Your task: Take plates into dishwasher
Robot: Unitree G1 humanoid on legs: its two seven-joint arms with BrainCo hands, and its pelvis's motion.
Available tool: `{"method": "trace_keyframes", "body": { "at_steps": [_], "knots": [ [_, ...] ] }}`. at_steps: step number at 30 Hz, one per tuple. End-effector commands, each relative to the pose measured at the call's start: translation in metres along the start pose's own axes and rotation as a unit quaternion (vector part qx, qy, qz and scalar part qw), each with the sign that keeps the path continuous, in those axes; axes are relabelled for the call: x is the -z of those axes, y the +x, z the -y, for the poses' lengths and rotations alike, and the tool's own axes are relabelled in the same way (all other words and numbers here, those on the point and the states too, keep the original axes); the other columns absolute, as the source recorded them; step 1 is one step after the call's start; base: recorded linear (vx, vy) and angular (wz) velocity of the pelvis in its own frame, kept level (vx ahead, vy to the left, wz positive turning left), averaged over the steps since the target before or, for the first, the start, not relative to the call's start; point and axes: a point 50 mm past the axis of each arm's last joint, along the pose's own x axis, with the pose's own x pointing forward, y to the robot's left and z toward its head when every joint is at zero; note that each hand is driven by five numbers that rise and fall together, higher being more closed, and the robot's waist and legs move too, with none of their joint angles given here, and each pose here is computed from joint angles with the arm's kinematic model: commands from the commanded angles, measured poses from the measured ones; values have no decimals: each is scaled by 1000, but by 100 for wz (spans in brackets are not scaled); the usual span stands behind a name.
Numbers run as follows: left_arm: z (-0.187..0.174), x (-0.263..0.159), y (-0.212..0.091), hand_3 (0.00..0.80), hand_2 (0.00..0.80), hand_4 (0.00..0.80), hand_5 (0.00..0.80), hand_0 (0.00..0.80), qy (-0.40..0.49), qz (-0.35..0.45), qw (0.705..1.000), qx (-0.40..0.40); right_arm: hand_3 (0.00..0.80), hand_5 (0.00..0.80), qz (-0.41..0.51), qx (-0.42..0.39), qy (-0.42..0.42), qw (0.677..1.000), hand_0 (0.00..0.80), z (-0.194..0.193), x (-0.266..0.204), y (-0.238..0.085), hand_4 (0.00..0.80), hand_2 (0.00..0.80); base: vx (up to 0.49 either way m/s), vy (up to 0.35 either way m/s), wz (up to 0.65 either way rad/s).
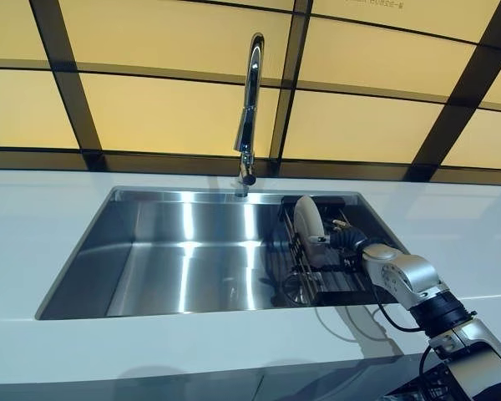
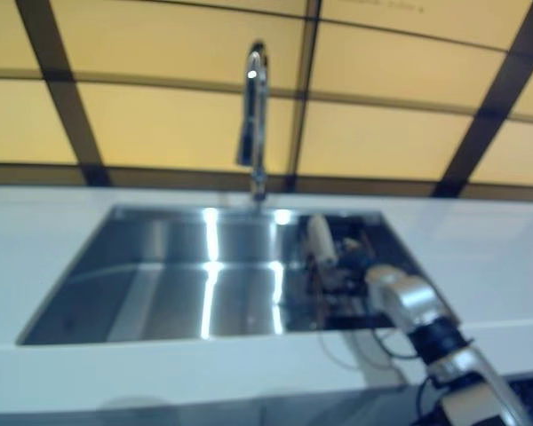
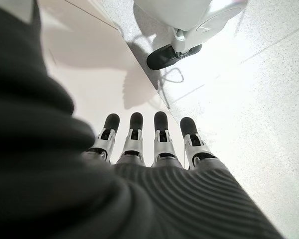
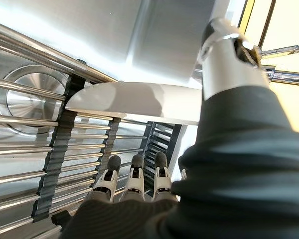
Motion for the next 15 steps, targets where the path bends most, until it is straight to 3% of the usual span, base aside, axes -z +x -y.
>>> {"method": "trace_keyframes", "body": {
  "at_steps": [1, 15],
  "knots": [
    [-14, -13, 2, 0, 0, 0, 0, 0, 14, 15, 1000, -20, 0, 0, 49, -7, -3, 999, 0, -9, -20, -6, 0, 0, 0, 0, 0],
    [-10, -18, 3, 0, 0, 0, 0, 0, 20, 20, 1000, -11, 0, 0, 40, 5, 16, 999, 0, -19, -22, -1, 0, 0, 0, 0, 0]
  ]
}}
